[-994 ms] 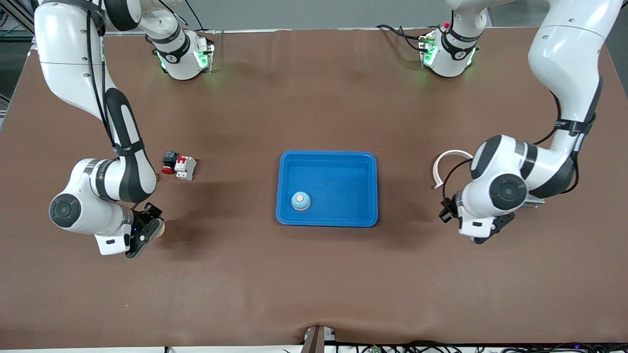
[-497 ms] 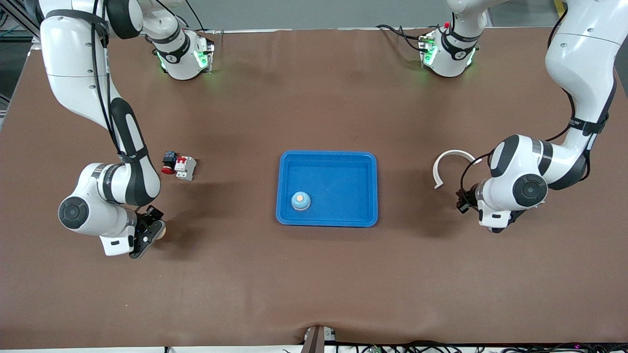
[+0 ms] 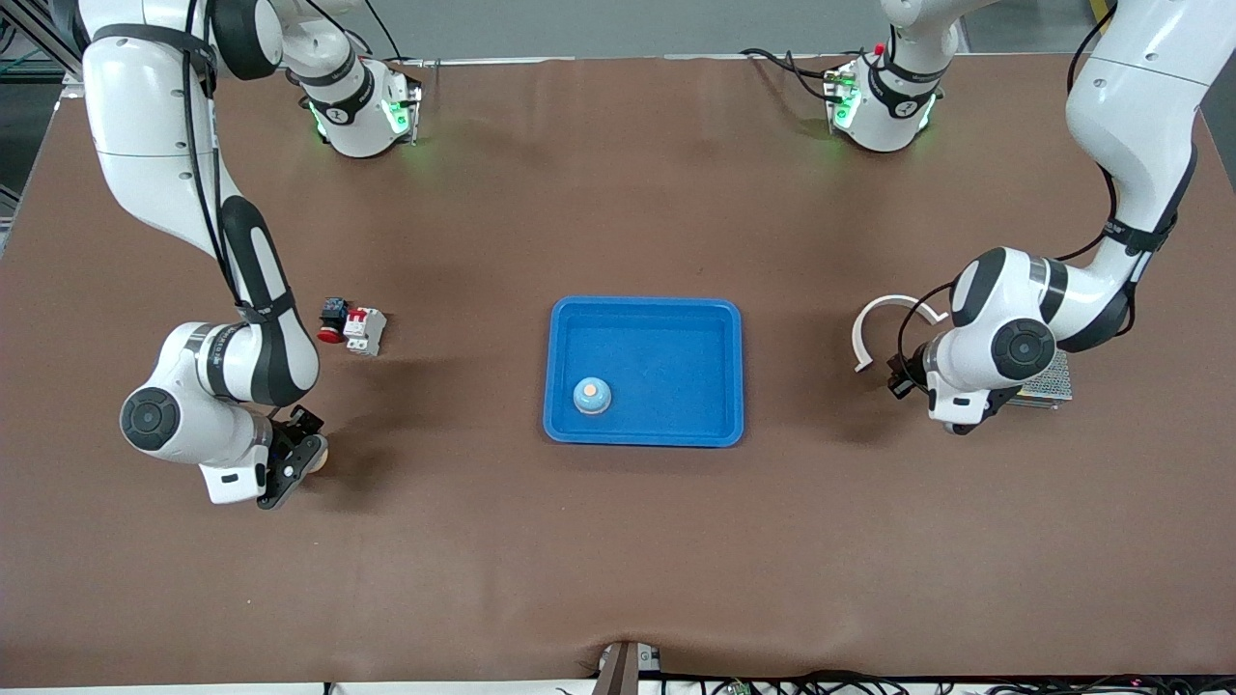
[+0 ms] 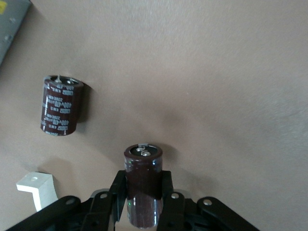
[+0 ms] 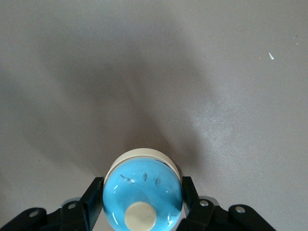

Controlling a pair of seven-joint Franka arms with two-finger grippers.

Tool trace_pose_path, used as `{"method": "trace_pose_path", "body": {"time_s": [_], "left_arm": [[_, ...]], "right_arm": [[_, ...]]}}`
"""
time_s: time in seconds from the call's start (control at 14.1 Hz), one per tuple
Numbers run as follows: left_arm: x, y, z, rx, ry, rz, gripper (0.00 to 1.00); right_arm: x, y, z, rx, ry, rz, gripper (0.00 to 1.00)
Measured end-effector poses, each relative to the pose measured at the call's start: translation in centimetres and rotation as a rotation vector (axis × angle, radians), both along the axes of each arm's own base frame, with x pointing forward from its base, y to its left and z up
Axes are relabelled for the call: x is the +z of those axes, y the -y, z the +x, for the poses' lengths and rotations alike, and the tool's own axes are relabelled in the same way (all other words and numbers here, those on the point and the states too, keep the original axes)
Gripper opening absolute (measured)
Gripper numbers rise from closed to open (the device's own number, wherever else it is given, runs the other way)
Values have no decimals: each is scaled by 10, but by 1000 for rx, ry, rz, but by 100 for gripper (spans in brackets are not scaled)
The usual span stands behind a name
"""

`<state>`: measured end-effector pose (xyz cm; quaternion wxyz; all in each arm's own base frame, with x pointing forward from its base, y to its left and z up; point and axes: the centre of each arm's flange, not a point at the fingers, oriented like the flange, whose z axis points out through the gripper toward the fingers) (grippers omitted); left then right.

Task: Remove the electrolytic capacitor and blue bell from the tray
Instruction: 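Lower the capacitor beside the clamp and open the left gripper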

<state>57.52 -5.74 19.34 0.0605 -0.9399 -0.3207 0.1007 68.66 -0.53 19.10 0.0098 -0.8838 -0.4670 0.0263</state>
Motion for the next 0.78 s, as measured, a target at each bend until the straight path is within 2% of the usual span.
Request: {"method": "trace_pose_path", "body": {"time_s": [0.35, 0.5, 0.57, 0.78], "left_arm": [[-9, 6, -4, -35, -15, -17, 33], [-9, 6, -4, -58, -15, -23, 48], [-7, 6, -2, -60, -8, -24, 59], [16, 0, 21, -40, 25, -18, 89]], "right_arm": [[-3, 0, -1, 1, 5, -1, 70], [-5, 0, -1, 1, 7, -2, 70], [-5, 0, -1, 1, 6, -2, 70], [-9, 2, -2, -2, 1, -3, 70]]}}
